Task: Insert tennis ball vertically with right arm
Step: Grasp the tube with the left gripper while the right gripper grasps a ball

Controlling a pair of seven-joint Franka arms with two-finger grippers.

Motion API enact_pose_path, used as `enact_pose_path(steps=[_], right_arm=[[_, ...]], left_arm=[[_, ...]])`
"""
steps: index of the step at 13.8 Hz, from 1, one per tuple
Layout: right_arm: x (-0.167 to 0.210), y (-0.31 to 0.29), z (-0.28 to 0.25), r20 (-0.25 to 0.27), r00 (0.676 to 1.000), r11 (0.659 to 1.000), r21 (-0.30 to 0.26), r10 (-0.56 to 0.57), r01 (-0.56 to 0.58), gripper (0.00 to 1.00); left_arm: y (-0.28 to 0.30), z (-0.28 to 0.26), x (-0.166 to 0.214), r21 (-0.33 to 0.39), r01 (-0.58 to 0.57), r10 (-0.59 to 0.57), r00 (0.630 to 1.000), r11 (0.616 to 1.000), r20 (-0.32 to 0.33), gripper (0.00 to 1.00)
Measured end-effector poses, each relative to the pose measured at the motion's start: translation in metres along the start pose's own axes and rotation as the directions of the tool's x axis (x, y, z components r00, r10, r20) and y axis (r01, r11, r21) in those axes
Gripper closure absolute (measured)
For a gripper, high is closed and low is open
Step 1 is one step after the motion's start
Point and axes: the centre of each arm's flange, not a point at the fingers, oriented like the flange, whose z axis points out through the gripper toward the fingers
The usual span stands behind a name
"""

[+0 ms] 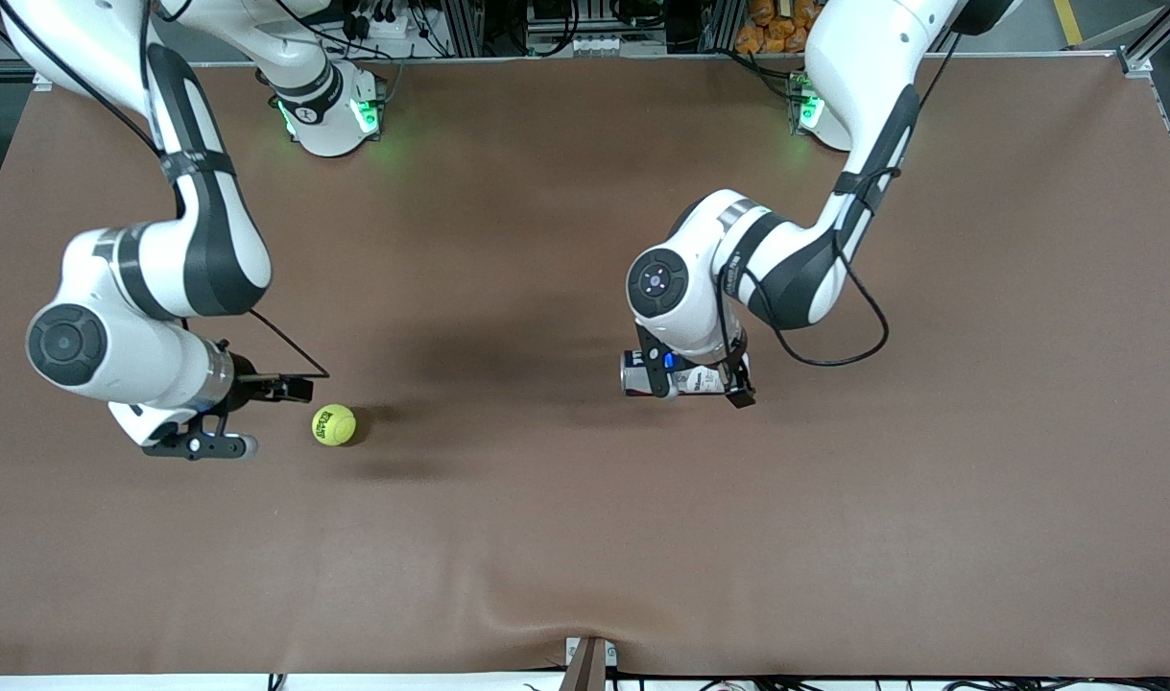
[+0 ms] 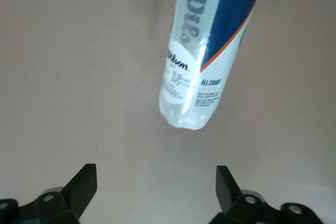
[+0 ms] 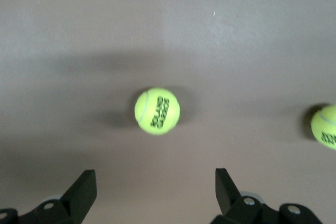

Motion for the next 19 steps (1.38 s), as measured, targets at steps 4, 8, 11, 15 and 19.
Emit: enact_pose_path(steps=[4,8,11,15,19], right_arm=[[0.016,-0.001,0.047,-0.016,1.0,1.0,-0.006,0.002,-0.002,0.0],[0.022,-0.001,0.091,0.021,1.0,1.0,-0.017,0.004,-0.003,0.0],[0.022,0.0,0.112,0.05,0.999,1.0,-0.023,0.005,-0.004,0.0],[0.022,-0.001,0.133,0.071,0.997,1.0,-0.011,0.017,-0.016,0.0],[0.022,-0.015,0.158,0.078,0.997,1.0,0.0,0.013,-0.013,0.0]], left_arm=[[0.011,0.002,0.015,0.068,-0.045,0.042,0.998,0.997,0.048,0.0],[0.021,0.002,0.027,0.101,-0.069,0.062,0.995,0.992,0.073,0.0],[0.022,0.02,0.036,0.097,-0.085,0.076,0.992,0.992,0.096,0.0],[0.024,0.038,0.044,0.087,-0.099,0.089,0.99,0.991,0.105,0.0],[0.023,0.045,0.05,0.105,-0.134,0.123,0.986,0.985,0.11,0.0]])
